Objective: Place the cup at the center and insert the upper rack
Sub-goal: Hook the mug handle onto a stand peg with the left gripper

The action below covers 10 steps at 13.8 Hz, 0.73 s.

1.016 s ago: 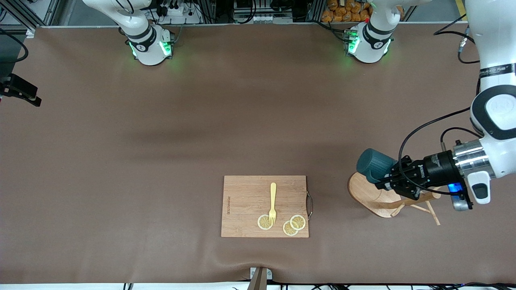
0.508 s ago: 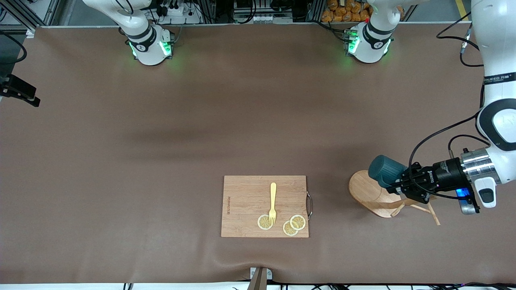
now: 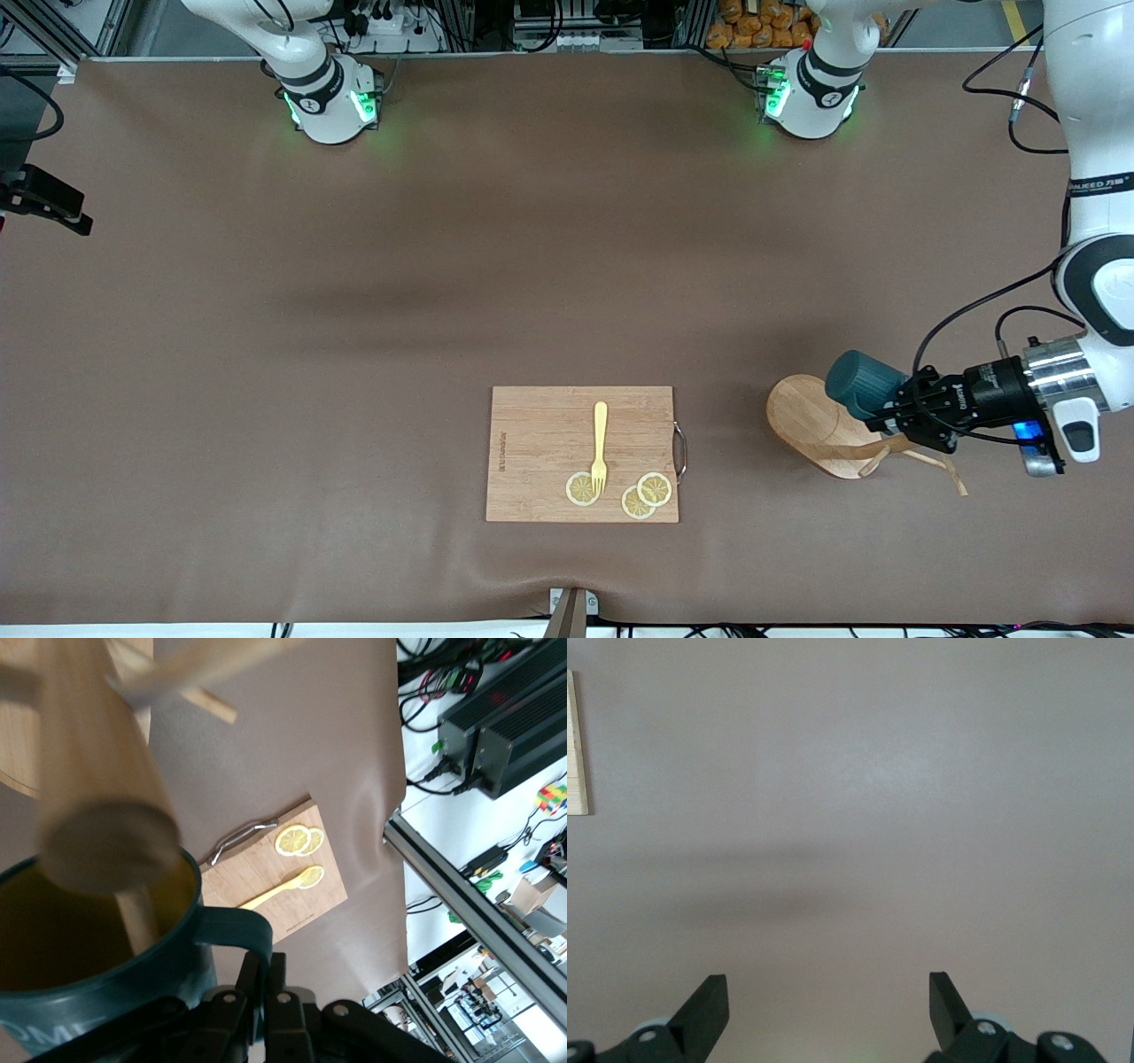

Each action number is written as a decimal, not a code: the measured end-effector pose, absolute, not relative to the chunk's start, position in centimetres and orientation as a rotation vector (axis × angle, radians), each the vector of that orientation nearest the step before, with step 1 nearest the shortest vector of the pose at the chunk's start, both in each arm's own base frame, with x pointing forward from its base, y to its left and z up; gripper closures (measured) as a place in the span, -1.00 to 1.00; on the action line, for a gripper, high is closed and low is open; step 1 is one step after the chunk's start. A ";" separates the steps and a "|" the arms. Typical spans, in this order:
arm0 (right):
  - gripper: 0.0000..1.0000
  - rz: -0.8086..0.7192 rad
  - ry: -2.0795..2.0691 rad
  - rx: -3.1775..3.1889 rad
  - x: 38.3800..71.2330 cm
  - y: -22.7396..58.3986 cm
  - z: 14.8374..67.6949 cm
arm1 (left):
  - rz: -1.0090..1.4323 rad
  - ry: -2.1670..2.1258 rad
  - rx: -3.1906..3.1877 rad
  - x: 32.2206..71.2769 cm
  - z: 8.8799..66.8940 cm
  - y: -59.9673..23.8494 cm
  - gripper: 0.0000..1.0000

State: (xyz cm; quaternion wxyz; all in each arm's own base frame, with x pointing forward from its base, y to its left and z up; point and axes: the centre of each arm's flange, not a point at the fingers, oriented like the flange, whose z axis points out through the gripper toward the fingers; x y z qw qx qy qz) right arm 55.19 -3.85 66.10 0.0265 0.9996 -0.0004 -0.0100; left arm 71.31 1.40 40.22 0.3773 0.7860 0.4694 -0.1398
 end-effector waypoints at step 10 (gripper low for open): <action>-1.00 -0.035 -0.003 3.089 55.2 -3.9 66.0 | -0.347 1.230 1.928 71.7 39.6 2.9 0.89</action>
